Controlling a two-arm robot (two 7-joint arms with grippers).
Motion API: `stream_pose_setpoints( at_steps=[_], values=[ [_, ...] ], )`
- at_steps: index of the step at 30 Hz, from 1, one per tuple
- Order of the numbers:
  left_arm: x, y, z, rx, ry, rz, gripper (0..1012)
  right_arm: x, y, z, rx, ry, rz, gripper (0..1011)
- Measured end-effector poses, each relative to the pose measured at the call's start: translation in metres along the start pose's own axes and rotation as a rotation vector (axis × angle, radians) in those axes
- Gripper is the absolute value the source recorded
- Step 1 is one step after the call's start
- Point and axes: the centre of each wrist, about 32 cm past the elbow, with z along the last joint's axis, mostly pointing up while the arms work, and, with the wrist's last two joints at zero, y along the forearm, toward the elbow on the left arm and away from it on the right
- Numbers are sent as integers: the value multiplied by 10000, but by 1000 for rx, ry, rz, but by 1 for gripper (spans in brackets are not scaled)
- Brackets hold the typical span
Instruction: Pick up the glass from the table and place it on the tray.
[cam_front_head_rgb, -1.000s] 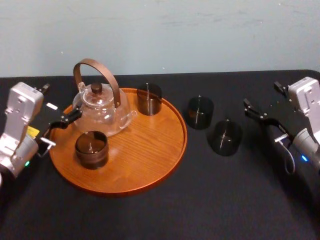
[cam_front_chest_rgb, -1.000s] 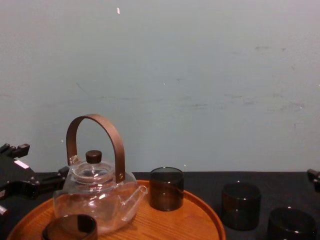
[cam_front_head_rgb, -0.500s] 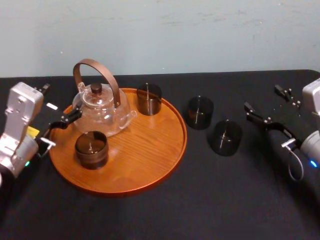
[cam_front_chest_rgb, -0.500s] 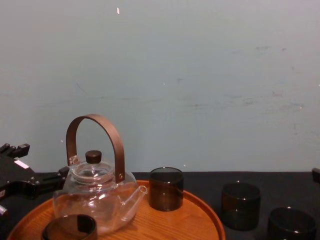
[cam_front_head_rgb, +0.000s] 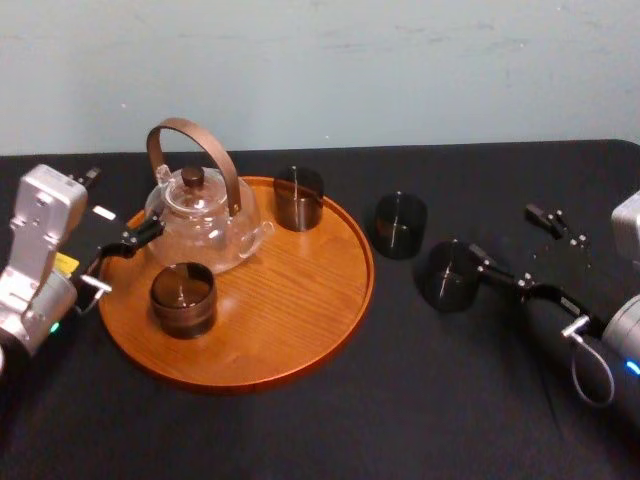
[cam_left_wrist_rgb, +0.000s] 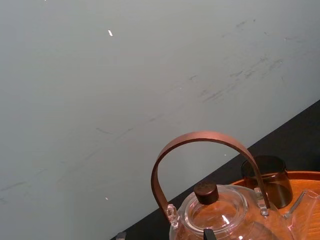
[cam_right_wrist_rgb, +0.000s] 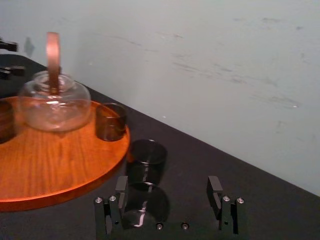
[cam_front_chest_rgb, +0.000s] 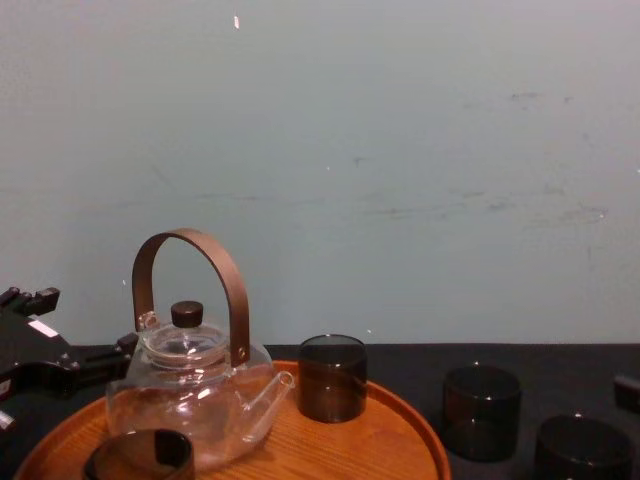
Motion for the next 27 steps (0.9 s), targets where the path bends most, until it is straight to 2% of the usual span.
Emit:
stream_pose_setpoints(
  at_steps=[5, 12, 27],
  values=[
    [0, 0, 0, 0, 0, 0, 1001, -75, -73, 1, 1, 14, 40, 1002],
    [0, 0, 0, 0, 0, 0, 1001, -112, -102, -8, -10, 31, 58, 1002],
    [0, 0, 0, 0, 0, 0, 1001, -82, -70, -114, -69, 101, 79, 1002]
  ],
)
